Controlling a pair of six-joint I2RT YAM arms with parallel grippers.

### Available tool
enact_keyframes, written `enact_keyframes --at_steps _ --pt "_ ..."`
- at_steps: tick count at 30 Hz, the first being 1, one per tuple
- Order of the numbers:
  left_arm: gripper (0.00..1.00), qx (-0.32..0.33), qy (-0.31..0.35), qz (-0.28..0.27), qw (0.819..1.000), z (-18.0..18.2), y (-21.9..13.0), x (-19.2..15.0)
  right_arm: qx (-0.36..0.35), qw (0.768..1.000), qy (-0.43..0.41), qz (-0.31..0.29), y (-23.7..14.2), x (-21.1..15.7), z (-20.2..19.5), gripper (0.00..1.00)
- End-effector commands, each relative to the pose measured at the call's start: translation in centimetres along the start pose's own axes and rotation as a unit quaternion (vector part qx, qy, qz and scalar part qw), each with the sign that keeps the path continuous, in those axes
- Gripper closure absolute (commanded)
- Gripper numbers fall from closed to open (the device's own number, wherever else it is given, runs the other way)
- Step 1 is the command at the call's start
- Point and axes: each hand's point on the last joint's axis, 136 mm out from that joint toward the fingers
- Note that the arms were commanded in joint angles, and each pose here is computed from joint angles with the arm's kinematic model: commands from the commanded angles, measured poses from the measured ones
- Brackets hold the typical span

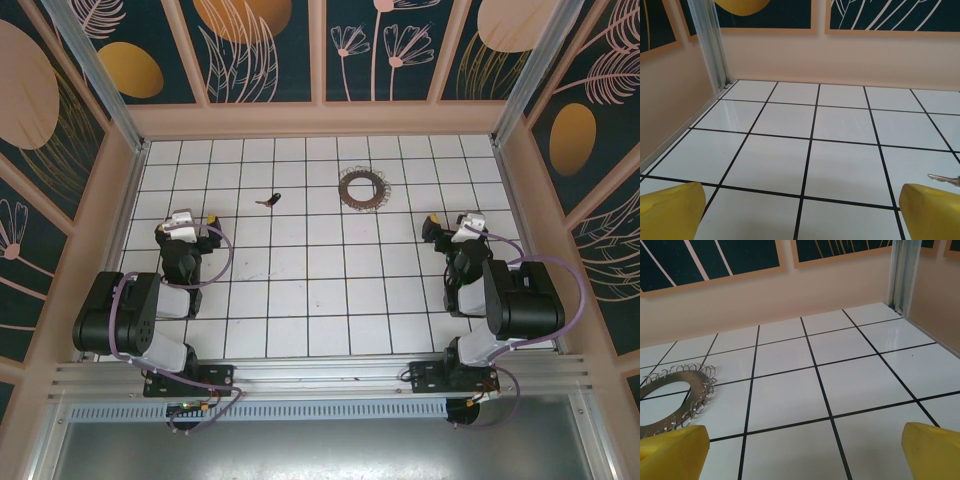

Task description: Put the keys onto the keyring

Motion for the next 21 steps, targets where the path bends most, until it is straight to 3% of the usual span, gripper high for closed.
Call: enact_keyframes --at_steps 1,21 --pt "0.01 -0.003 -0.011 -0.021 1.0 0.03 0.26 1.22 -0.015 1.0 0.008 -0.025 -0.01 1.16 -0.49 0.01" --pt "0.01 -0.003 -0.012 -0.022 1.0 0.02 0.3 1.3 -0.019 0.999 0.01 -0.025 0.11 1.23 -0.58 0.01"
Point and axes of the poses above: each hand's point on the last joint's axis, 136 mm out from that joint toward the fingers, its own y axis out along the fingers, its own z axis along the line the jaws close on, x = y × z, and after that the axes turned 5 degrees about y, right-handed
